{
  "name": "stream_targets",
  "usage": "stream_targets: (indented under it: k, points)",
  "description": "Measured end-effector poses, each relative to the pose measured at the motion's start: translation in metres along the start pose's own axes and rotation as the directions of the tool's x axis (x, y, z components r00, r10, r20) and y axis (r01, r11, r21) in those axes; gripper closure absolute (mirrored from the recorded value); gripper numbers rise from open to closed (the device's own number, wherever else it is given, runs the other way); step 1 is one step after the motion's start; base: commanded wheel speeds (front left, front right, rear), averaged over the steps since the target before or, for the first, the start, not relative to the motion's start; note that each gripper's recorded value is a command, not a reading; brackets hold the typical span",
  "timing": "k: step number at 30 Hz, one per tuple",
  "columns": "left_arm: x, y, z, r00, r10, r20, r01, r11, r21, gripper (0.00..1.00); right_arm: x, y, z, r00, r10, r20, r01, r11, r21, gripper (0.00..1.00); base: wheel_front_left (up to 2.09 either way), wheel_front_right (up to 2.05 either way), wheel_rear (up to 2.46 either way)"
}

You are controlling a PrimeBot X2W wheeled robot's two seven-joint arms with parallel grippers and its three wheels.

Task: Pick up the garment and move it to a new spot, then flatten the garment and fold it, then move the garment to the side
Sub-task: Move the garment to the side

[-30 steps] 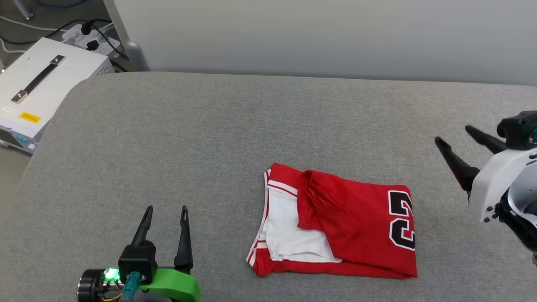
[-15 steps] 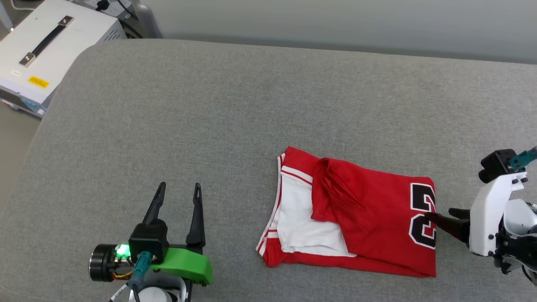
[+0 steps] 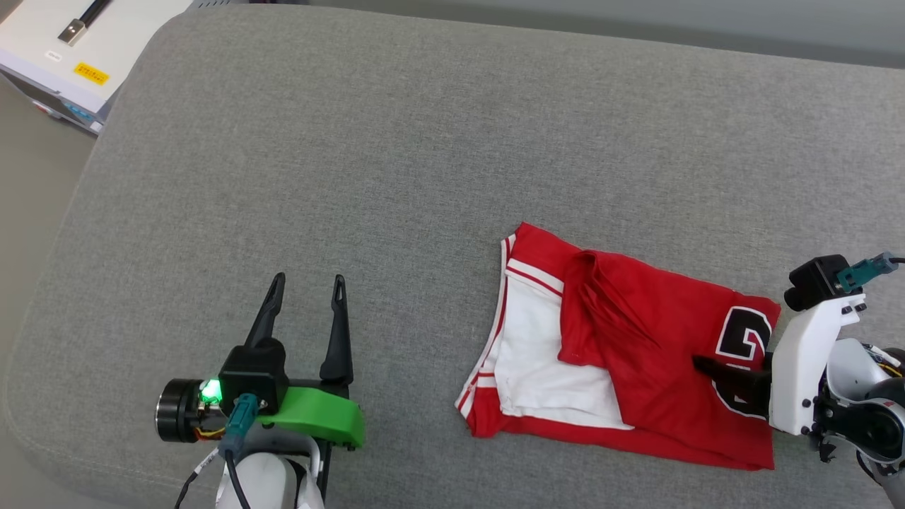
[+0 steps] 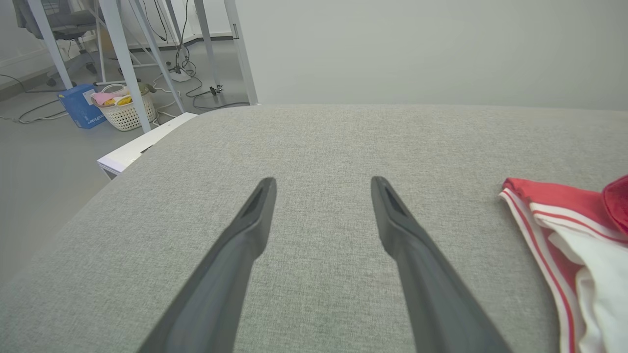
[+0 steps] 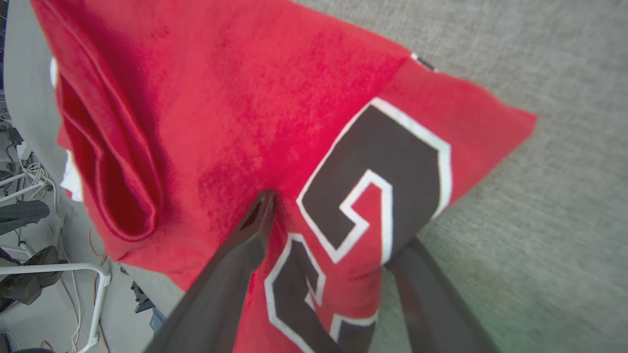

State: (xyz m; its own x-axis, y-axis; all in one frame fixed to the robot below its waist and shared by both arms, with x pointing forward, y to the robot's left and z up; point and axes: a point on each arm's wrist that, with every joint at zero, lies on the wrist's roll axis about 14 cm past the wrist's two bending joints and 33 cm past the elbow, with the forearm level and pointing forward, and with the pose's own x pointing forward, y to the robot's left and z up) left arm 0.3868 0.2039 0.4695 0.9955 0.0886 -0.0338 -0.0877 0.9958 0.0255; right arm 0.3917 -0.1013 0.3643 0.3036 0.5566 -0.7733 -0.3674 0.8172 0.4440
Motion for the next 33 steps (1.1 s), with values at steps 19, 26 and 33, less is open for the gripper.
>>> stream_targets:
  k: [19, 26, 33]
  points:
    - [-0.009, -0.015, 0.011, 0.999, -0.042, 0.034, 0.043, 0.999, -0.029, 0.0, -0.079, 0.057, 0.067, 0.959, 0.055, 0.279, 0.06, 0.921, -0.386, 1.0, 0.0, 0.0, 0.0]
    - [0.014, -0.063, 0.024, 0.98, -0.179, 0.087, 0.181, 0.983, -0.024, 0.0, -0.148, -0.003, 0.061, 0.92, -0.157, 0.36, 0.276, 0.91, -0.308, 1.0, 0.0, 0.0, 0.0]
    - [0.042, -0.097, 0.029, 0.955, -0.269, 0.122, 0.272, 0.962, -0.008, 0.0, -0.191, -0.079, 0.062, 0.835, -0.379, 0.399, 0.477, 0.86, -0.18, 1.0, 0.0, 0.0, 0.0]
